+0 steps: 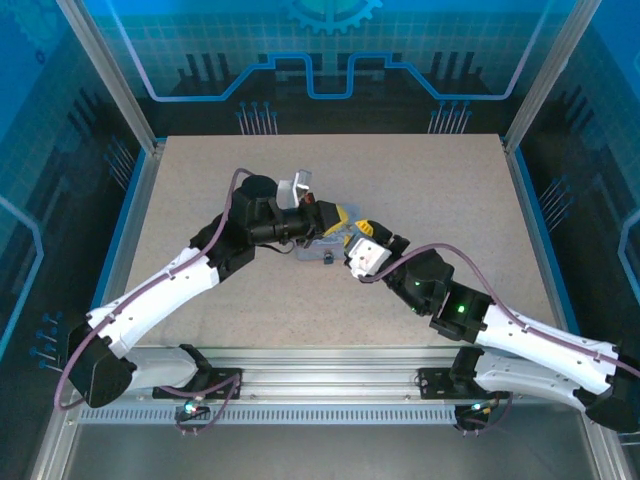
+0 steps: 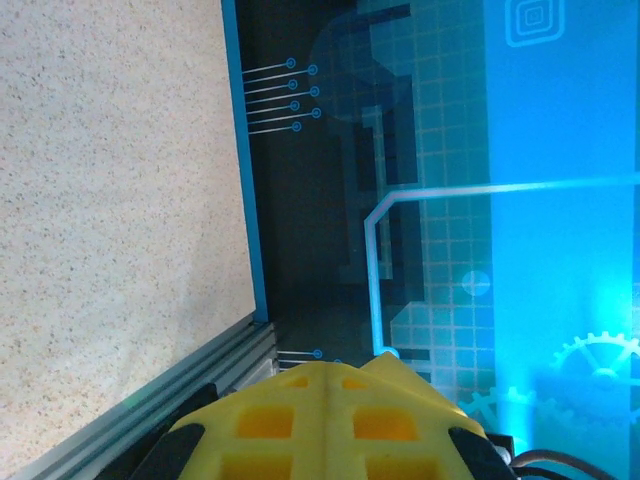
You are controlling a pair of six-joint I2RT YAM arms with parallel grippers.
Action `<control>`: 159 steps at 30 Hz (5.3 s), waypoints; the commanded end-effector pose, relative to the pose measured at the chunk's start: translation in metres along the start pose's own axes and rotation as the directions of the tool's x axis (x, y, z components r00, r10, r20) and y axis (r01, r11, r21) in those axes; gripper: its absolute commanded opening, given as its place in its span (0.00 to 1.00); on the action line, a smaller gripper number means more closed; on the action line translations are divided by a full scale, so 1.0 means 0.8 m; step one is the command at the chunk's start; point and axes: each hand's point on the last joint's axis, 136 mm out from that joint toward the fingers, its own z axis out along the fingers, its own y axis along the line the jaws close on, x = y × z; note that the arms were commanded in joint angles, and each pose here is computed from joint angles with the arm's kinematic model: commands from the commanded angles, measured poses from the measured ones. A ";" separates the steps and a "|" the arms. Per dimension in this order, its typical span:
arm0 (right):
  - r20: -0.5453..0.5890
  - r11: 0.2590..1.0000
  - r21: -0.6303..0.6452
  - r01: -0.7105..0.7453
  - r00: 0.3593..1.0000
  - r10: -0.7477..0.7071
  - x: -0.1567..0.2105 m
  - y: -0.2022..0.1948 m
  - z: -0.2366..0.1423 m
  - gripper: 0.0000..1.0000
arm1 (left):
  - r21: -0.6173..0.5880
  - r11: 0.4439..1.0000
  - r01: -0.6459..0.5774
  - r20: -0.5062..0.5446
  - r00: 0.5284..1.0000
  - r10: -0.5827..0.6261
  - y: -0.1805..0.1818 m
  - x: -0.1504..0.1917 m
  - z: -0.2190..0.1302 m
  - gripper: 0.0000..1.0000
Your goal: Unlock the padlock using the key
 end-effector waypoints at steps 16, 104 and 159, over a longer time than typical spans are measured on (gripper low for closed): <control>-0.362 0.608 -0.047 -0.792 0.581 0.729 0.072 -0.014 -0.009 0.57 | -0.181 0.930 -0.320 0.072 0.939 0.337 0.032 -0.028 -0.009 0.00; -0.389 -0.020 -0.449 -0.893 0.175 0.904 -0.008 -0.009 0.001 0.00 | 0.004 0.933 -0.361 0.139 0.924 0.357 -0.011 -0.002 -0.016 0.28; -0.386 -0.028 -0.474 -0.880 0.179 0.905 -0.029 -0.004 0.002 0.37 | 0.080 0.950 -0.303 0.106 0.950 0.294 -0.008 0.004 -0.009 0.00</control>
